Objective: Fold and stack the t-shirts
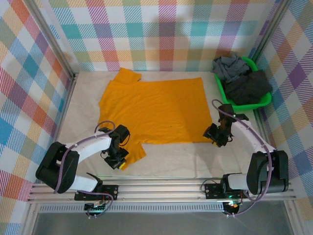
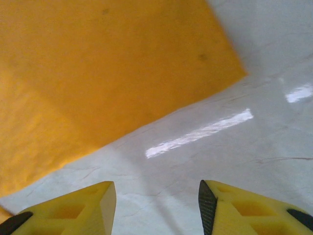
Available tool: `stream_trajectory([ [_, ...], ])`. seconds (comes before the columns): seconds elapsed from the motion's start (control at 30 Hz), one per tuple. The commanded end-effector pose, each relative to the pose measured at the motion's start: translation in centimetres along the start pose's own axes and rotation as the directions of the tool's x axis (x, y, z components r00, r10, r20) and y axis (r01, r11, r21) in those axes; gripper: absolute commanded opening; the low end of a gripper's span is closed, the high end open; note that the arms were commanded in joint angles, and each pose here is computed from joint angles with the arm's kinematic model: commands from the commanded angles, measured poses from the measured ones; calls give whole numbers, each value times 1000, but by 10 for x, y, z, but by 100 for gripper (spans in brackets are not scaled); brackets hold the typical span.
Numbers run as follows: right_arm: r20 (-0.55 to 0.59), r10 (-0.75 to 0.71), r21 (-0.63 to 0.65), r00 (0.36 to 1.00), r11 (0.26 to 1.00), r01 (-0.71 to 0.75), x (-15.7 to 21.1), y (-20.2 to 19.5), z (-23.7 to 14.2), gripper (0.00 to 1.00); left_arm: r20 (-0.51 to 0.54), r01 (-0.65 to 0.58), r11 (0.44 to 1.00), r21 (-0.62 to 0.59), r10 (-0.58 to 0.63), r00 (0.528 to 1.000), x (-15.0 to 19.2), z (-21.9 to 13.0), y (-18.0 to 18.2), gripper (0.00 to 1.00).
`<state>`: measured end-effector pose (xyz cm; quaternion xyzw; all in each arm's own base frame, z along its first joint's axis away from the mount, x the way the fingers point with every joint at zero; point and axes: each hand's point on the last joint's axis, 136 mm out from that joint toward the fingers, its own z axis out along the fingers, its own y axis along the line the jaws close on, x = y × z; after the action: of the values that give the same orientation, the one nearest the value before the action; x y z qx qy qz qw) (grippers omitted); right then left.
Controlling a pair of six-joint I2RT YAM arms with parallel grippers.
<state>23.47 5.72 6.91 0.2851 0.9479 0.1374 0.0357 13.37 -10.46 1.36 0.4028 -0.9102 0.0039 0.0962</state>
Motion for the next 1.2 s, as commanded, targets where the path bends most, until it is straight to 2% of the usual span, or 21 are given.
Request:
stream_trajectory([
  [0.0,38,108,36,993,993,-109,-9,-21,3,47,68,-29,999,-25,31,997,-6,-10,10,0],
  [0.2,37,195,19,980,981,-195,-31,-25,19,40,17,-27,999,-31,27,999,10,-15,38,0],
  [0.5,19,175,48,984,983,-176,-47,-26,45,30,-1,-6,1000,-18,6,1000,16,-9,53,0],
  [0.57,17,161,45,987,986,-162,-52,-24,47,24,-5,-6,1000,-16,6,1000,17,-10,55,0],
  [0.67,-14,160,49,987,986,-159,-45,-24,46,14,-5,-3,1000,-11,3,1000,18,-10,58,0],
  [0.77,-27,174,54,984,984,-173,-31,-30,41,12,-1,7,1000,9,-7,1000,19,-12,58,0],
  [0.9,-10,177,59,984,983,-177,-17,-38,28,1,4,16,999,40,-16,1000,19,-16,54,0],
  [1.03,-3,172,69,985,983,-171,-5,-41,11,0,31,1,997,76,-4,1000,17,-30,49,0],
  [1.17,-8,164,66,986,984,-163,6,-38,-1,0,121,-47,981,189,24,992,8,-61,28,0],
])
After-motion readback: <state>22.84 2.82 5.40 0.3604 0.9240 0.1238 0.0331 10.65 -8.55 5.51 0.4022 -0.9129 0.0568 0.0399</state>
